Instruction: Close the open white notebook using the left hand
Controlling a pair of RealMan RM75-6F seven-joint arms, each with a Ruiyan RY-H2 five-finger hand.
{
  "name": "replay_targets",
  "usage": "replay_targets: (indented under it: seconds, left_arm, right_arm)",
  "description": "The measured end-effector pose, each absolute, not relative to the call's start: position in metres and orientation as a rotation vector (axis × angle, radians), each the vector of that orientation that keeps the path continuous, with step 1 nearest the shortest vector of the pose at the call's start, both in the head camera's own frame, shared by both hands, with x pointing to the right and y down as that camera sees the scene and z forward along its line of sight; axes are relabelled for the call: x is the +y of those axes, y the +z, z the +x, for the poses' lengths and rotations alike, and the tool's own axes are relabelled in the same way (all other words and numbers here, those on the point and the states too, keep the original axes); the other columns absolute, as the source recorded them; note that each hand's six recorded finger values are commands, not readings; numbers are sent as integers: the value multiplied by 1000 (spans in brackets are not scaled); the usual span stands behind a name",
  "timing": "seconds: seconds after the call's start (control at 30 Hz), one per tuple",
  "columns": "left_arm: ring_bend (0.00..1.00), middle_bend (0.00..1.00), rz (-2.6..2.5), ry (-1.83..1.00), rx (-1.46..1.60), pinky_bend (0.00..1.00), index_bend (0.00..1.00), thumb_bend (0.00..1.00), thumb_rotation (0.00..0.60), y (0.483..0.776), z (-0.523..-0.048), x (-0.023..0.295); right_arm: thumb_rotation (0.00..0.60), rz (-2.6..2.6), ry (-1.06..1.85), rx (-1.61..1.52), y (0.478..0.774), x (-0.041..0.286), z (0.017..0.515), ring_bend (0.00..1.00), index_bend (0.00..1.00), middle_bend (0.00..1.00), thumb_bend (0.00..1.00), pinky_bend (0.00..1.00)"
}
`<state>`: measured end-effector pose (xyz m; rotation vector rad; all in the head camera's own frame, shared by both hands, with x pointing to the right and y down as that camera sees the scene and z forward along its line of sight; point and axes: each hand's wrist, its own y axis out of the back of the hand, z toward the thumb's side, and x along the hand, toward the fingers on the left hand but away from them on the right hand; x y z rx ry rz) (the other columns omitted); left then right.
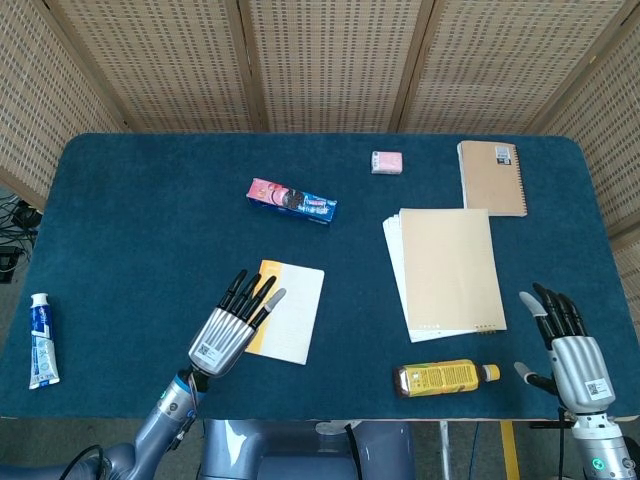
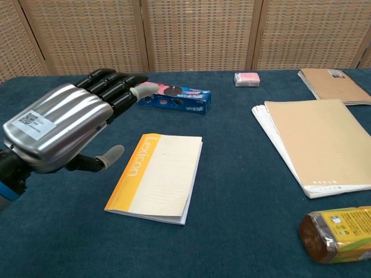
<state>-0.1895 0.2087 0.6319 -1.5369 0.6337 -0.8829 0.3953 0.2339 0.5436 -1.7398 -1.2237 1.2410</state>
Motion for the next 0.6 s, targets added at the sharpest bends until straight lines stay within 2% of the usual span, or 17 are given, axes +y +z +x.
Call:
replay_targets:
  seconds: [0.17,0.3,0.47,0.6]
  left_arm:
    - [0,0,-1543,-984,661,0,0,377,600,627,-230,208]
    - [0,0,-1542,-1108,697,0,0,290,600,618,-276,209]
    - [0,0,-1531,-1286,726,0,0,275,600,606,-339,222]
    - [0,0,-1527,-1376,770,0,0,274,600,599,-373,237]
  right_arm:
    - [600,-1730,1242,-1227,542,233,398,0,0,0,118,0]
    - [600,-1713,1247,-1211,541,233,397,0,0,0,118,0]
    - [600,-1686,1257,-1188,541,234,396,0,0,0,118,0]
    - [600,-1666,1267,-1175,541,234,396,0,0,0,118,0]
